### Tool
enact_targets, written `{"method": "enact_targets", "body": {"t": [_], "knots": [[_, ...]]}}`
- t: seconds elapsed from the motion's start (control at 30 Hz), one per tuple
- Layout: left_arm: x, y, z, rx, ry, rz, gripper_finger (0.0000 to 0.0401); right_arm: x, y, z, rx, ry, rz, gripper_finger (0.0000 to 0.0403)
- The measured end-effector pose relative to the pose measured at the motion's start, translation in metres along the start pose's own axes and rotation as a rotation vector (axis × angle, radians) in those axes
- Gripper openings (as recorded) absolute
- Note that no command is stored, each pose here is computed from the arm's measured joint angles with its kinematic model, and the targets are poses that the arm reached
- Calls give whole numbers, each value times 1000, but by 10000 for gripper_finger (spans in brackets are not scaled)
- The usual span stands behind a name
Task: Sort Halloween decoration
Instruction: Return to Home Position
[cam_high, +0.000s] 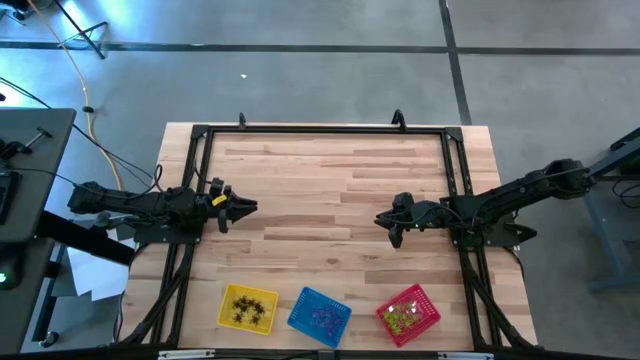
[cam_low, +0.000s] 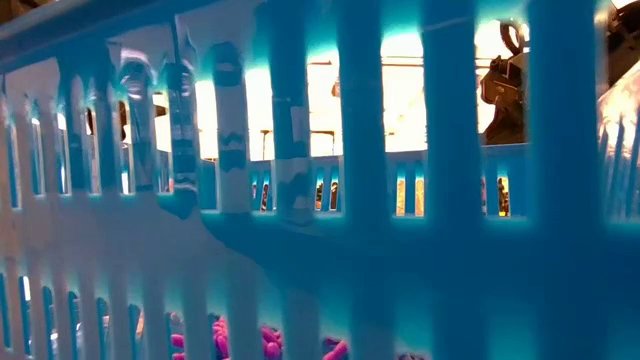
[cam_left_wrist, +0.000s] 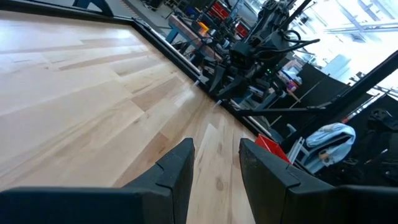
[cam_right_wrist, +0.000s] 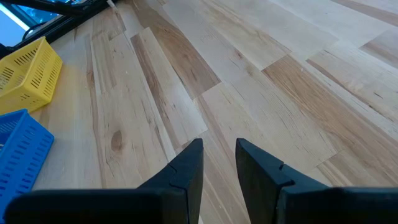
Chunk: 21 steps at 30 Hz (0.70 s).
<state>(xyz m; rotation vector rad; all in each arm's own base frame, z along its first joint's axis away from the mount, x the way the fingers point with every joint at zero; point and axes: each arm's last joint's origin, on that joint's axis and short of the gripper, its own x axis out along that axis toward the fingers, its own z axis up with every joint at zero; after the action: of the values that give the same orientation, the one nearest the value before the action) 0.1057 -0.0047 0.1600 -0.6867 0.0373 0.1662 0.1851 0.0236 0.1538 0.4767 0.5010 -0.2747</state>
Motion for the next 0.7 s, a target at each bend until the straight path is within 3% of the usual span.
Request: {"method": "enact_targets", "body": {"t": [0.7], "knots": [[0, 1, 1, 1, -19, 21, 115, 0, 0, 0, 0, 0, 0, 91]]}}
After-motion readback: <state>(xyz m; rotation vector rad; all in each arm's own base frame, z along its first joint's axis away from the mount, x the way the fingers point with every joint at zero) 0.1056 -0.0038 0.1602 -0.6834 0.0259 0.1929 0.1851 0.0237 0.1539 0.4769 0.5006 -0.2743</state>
